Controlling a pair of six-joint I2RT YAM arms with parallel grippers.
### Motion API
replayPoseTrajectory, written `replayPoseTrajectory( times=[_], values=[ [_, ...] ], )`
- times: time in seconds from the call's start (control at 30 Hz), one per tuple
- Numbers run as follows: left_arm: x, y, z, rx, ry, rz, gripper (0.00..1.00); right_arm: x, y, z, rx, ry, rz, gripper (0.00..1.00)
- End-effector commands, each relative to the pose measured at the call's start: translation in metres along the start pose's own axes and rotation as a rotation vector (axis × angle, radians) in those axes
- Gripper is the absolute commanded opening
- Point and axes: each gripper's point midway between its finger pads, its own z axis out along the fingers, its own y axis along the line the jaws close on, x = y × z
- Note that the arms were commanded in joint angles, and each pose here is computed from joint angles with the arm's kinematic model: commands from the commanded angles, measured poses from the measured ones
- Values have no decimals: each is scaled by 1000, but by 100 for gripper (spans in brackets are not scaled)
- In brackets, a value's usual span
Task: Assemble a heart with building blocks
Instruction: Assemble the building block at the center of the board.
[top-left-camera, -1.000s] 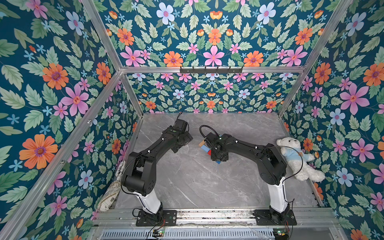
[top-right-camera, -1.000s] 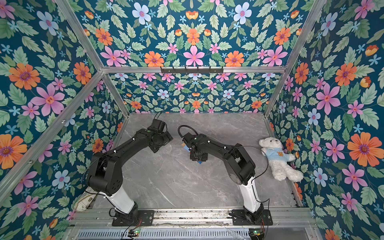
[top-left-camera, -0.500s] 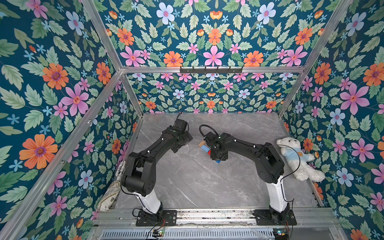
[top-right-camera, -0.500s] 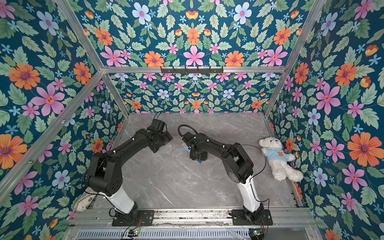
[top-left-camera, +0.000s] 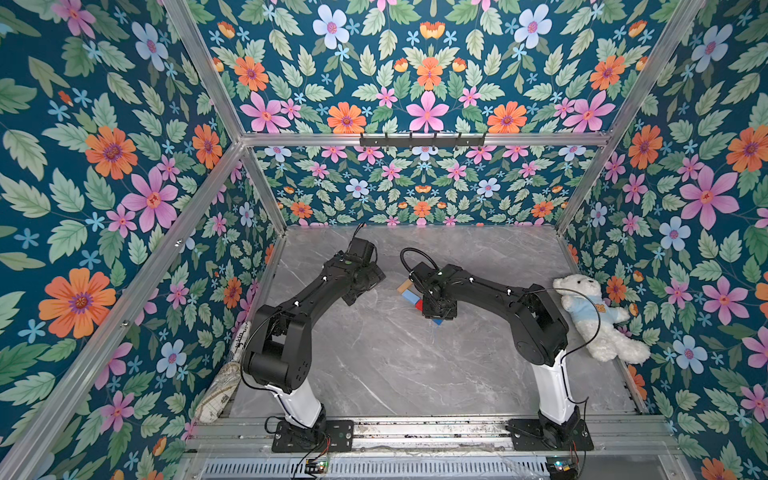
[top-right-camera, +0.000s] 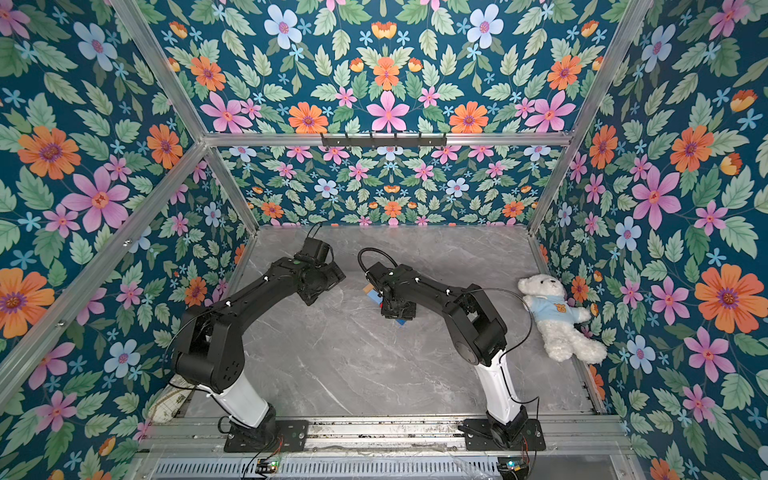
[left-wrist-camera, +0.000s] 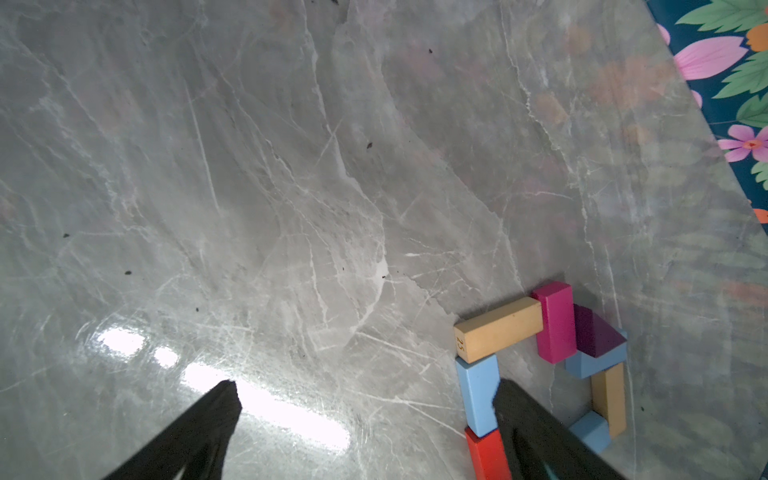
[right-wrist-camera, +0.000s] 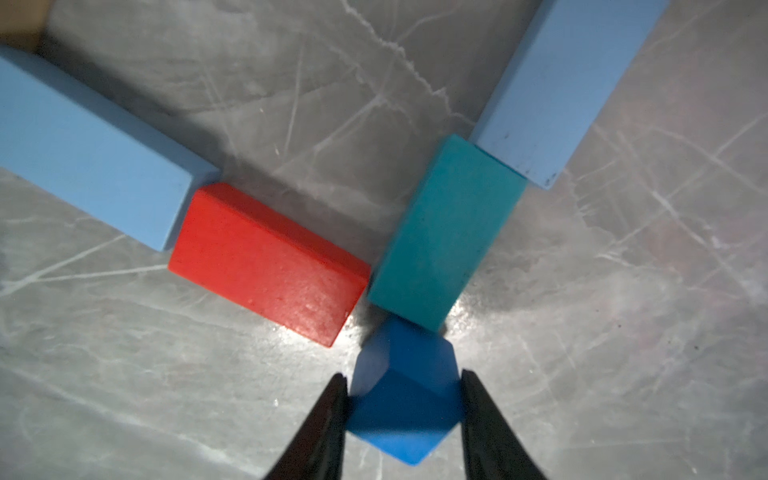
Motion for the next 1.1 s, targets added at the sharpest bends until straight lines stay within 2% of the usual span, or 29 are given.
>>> replayPoseTrajectory(
  times=[0.0, 0.63, 0.9, 1.07],
  values=[
    [-2, 3, -1, -10, -9, 8, 99, -2, -1, 0, 7, -7, 6, 19],
    [-2, 5, -1, -13, -8, 2, 99, -8, 4, 1, -8, -14, 11, 20],
    [-2, 6, -2, -14, -9, 1, 99, -13, 3, 2, 1, -23, 13, 26],
    [-2, 6, -2, -14, -10, 1, 99, -13, 3, 1, 3, -23, 12, 37]
  ],
)
